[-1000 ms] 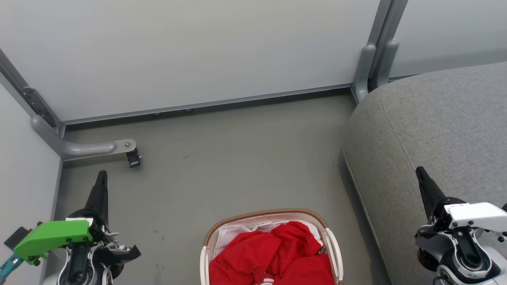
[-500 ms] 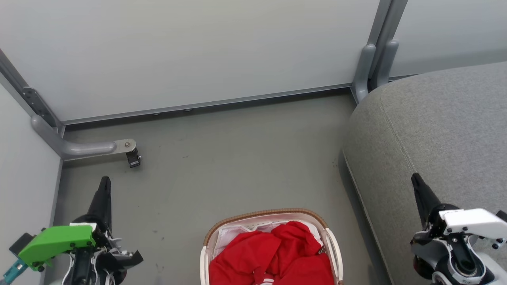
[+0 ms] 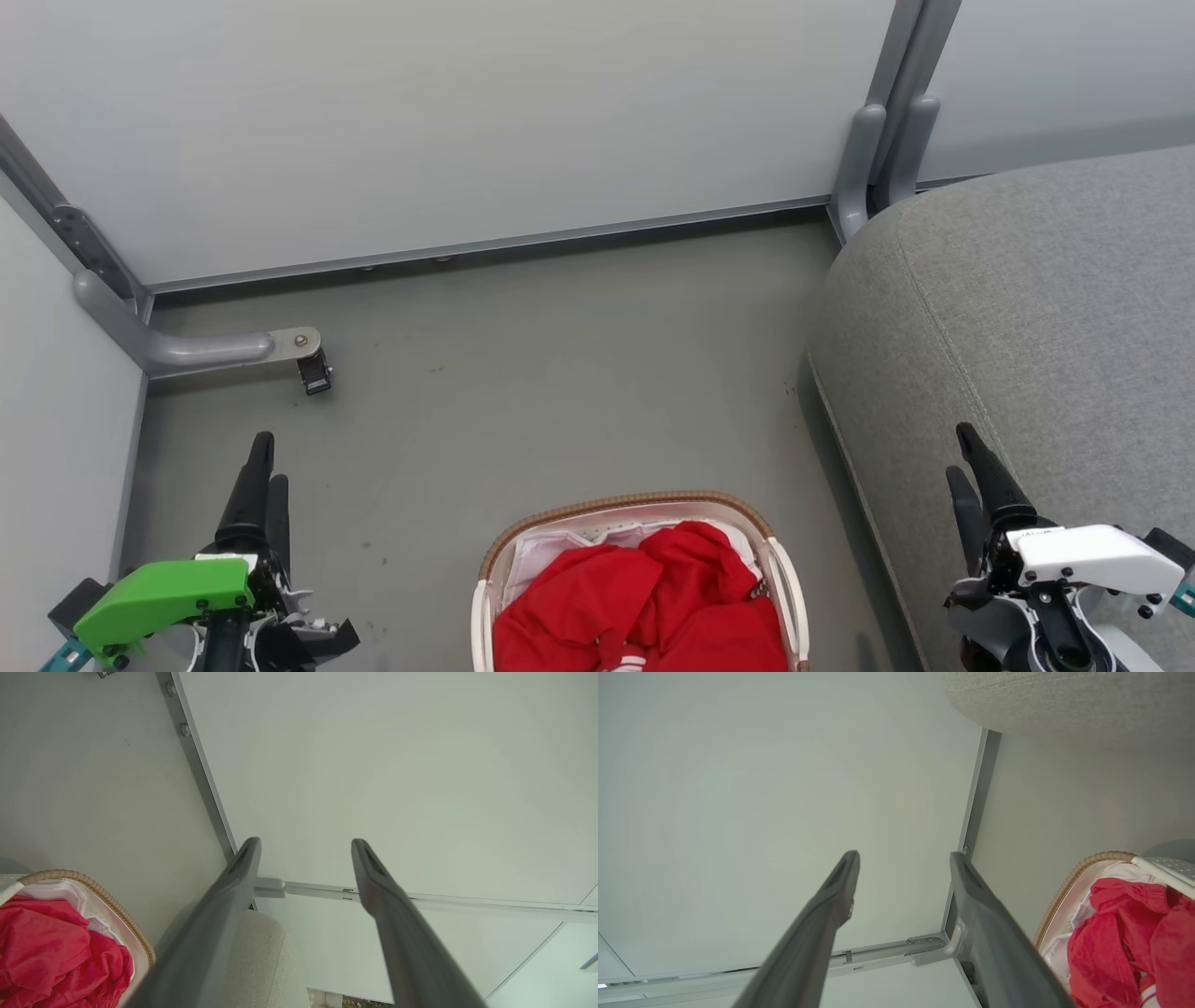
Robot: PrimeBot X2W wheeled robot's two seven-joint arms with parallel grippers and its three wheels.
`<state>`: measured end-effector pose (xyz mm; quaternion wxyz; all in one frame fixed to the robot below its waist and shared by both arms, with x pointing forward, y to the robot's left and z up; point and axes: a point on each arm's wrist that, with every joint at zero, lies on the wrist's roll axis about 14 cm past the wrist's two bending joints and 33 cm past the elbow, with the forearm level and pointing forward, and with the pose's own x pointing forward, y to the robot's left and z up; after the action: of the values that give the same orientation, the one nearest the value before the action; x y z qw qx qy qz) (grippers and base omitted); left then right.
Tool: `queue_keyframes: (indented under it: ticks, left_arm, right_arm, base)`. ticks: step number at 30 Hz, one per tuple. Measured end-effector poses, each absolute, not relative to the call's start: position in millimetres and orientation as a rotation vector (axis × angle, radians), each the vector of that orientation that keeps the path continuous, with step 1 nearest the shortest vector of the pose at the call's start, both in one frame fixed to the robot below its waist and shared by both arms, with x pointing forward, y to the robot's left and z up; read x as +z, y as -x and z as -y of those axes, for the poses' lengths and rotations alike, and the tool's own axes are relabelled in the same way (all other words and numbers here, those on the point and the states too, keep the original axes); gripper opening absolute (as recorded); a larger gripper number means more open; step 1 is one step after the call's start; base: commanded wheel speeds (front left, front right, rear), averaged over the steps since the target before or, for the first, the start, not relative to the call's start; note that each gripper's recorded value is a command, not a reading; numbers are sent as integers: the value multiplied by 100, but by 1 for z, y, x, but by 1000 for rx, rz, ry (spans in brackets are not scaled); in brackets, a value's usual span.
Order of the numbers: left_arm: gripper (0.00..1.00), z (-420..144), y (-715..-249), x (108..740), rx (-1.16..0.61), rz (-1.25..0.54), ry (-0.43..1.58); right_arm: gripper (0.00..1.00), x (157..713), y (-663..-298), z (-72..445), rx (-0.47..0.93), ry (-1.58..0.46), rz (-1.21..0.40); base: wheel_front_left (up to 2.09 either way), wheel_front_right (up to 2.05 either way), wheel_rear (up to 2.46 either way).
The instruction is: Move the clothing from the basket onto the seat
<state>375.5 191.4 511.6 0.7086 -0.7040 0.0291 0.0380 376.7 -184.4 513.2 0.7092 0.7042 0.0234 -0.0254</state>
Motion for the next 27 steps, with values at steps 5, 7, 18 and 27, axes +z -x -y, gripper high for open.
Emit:
queue_keyframes:
  ticks: [5, 7, 18, 27]
  left_arm:
    - [100, -192, -375, 514, 90, -37, 1485]
    - [100, -192, -375, 514, 90, -37, 1485]
    - [100, -196, -373, 527, 74, 18, 1278]
    - [100, -194, -371, 536, 54, 45, 1078]
  right_arm:
    - [100, 519, -378, 191, -55, -1475, 2]
    - [100, 519, -378, 191, -55, -1475, 2]
    - [100, 532, -378, 195, -19, -1299, 68]
    - [100, 549, -378, 190, 36, -1130, 122]
  base:
    - [0, 0, 0]
    - [0, 0, 0]
    - [0, 0, 0]
    - [0, 0, 0]
